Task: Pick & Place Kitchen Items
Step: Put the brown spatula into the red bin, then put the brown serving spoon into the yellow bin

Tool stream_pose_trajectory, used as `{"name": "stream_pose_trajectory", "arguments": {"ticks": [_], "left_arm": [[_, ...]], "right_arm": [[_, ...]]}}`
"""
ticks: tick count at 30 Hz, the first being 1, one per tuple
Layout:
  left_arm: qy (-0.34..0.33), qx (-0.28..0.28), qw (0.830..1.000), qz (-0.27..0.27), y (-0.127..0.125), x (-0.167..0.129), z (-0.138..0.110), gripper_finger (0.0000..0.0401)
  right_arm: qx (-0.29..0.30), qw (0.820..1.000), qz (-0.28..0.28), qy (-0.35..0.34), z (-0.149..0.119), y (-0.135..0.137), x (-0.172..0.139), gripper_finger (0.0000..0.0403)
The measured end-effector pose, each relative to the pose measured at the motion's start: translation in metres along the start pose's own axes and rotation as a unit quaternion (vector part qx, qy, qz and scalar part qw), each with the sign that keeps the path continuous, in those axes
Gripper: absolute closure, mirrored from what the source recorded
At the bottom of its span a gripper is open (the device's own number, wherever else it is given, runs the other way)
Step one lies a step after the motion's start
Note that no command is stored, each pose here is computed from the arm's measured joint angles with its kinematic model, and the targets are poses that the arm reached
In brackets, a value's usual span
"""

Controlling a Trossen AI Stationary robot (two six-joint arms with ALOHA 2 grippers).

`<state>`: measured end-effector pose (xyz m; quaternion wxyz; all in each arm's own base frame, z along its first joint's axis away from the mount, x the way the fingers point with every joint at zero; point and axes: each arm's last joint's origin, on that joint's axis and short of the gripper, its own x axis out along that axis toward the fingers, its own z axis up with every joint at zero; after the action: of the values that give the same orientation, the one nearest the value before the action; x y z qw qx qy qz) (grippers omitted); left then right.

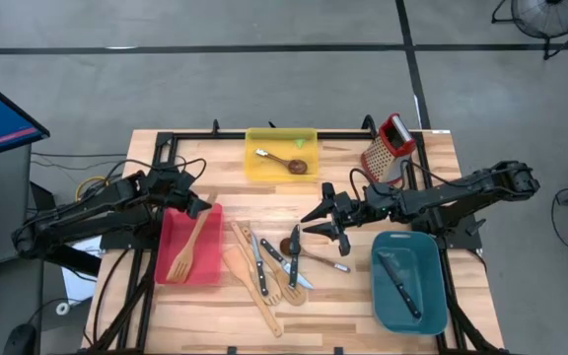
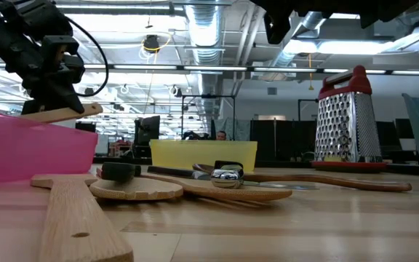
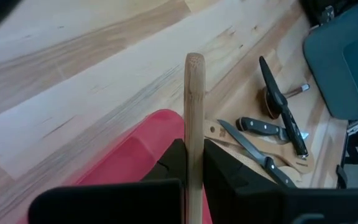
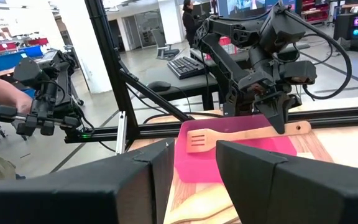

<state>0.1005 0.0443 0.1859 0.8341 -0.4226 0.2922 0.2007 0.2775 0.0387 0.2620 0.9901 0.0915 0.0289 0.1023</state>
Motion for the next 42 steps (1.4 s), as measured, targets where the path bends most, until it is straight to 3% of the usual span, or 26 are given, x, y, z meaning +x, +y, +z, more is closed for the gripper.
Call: {"name": "stream_pose_trajectory", "arguments": {"ticks": [5,18,22,26,30,37,42], "left_arm": [[-0.008,0.002,1.000,-0.005,-0.001,0.000,0.002,0.0362],[-0.009,0.004,1.000,-0.004,-0.001,0.000,0.002,0.0204],[-0.012,0.005,1.000,-0.010,-0.002,0.000,0.002,0.0184],[-0.026,0.020,0.997,-0.070,-0.009,-0.001,0.008,0.0182],[-0.056,0.064,0.985,-0.152,-0.027,-0.009,0.019,0.0189],[-0.113,0.177,0.939,-0.274,-0.065,-0.027,0.027,0.0191],[-0.105,0.245,0.919,-0.291,-0.079,-0.022,0.017,0.0182]], "right_arm": [[0.000,1.000,0.000,0.000,0.000,0.000,0.000,0.0272],[0.000,1.000,0.000,0.000,0.000,0.000,0.000,0.0272],[0.002,1.000,0.000,0.000,0.000,0.000,0.000,0.0272],[0.017,1.000,0.000,0.000,0.000,0.000,0.000,0.0272],[0.027,1.000,-0.001,0.007,-0.001,0.000,0.000,0.0272],[0.027,1.000,0.000,0.008,-0.002,0.000,0.000,0.0272],[0.027,1.000,0.000,0.008,-0.002,0.001,0.000,0.0272]]}}
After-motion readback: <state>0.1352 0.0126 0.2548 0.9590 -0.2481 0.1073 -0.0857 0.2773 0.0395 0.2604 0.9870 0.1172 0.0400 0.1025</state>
